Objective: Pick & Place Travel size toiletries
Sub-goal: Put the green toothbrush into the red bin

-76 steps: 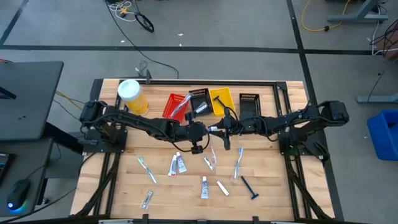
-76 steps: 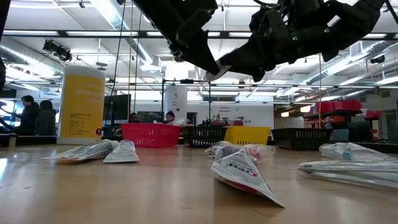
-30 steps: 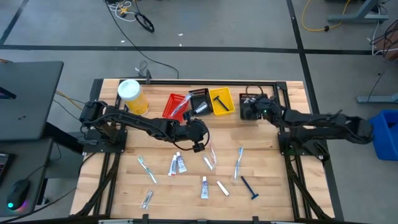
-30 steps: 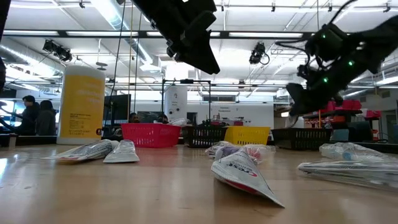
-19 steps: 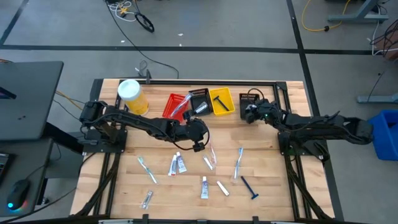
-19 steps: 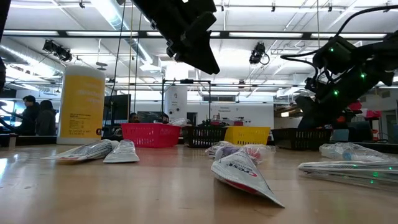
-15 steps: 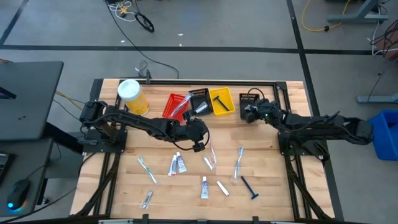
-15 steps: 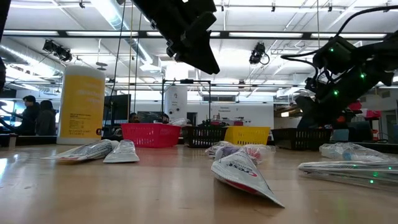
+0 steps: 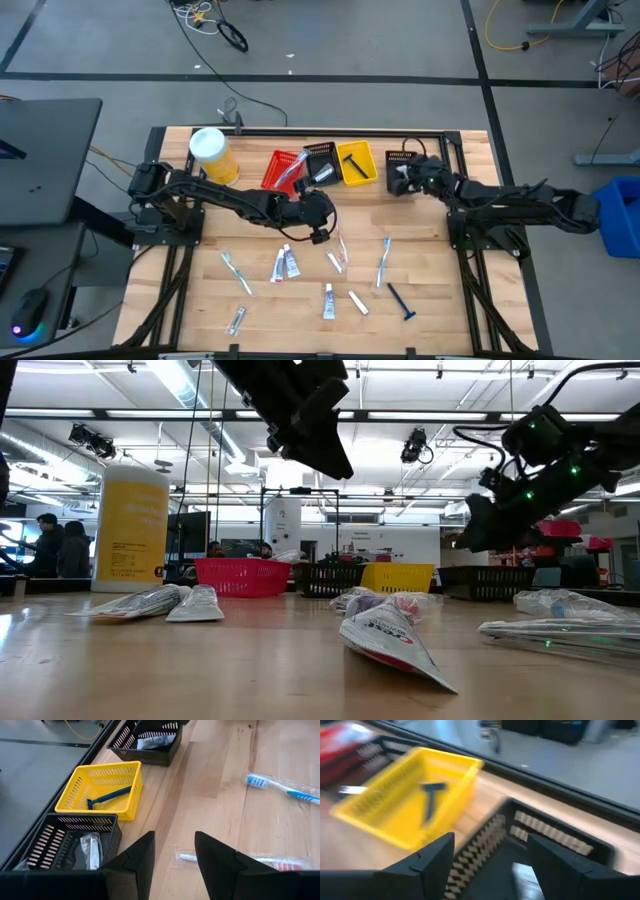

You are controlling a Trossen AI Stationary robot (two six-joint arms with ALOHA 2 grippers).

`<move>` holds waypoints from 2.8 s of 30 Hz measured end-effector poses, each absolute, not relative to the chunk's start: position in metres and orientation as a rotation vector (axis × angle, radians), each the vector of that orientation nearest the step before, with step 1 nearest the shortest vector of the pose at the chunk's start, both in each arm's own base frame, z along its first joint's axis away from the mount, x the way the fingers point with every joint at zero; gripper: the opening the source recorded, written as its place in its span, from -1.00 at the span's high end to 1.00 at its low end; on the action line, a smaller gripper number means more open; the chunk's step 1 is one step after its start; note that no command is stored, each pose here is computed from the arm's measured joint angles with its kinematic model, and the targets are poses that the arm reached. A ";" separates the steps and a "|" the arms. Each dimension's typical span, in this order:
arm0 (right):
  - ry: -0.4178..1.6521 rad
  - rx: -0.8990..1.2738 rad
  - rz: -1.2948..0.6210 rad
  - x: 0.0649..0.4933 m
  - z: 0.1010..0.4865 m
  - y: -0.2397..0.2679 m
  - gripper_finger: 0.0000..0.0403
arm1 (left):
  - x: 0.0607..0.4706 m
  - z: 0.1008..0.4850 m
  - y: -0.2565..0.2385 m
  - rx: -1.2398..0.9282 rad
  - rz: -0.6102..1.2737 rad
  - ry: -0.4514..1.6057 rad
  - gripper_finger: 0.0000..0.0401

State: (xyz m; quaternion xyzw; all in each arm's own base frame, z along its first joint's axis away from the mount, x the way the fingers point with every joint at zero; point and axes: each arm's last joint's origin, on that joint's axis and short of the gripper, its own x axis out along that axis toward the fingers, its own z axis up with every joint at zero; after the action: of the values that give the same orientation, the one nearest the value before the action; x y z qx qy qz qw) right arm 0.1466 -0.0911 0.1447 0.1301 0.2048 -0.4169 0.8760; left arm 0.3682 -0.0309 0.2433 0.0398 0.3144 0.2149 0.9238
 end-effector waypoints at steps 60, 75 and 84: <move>-0.071 -0.069 -0.315 0.182 0.203 -0.046 -0.05 | 0.228 0.189 -0.171 -1.158 1.334 1.066 0.26; -0.034 0.012 -0.260 0.183 0.198 -0.045 -0.25 | 0.165 0.250 -0.139 -1.137 1.272 1.065 0.26; -0.029 0.015 -0.260 0.183 0.198 -0.045 -0.31 | 0.176 0.180 -0.148 -1.318 1.124 1.004 0.26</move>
State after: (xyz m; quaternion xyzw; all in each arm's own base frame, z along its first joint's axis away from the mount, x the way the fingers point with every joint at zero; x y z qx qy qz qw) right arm 0.1830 -0.0448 0.1977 0.0077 -0.0142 -0.1294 0.9915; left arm 0.1763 -0.1478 0.1799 -0.5545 0.4222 0.4727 0.5393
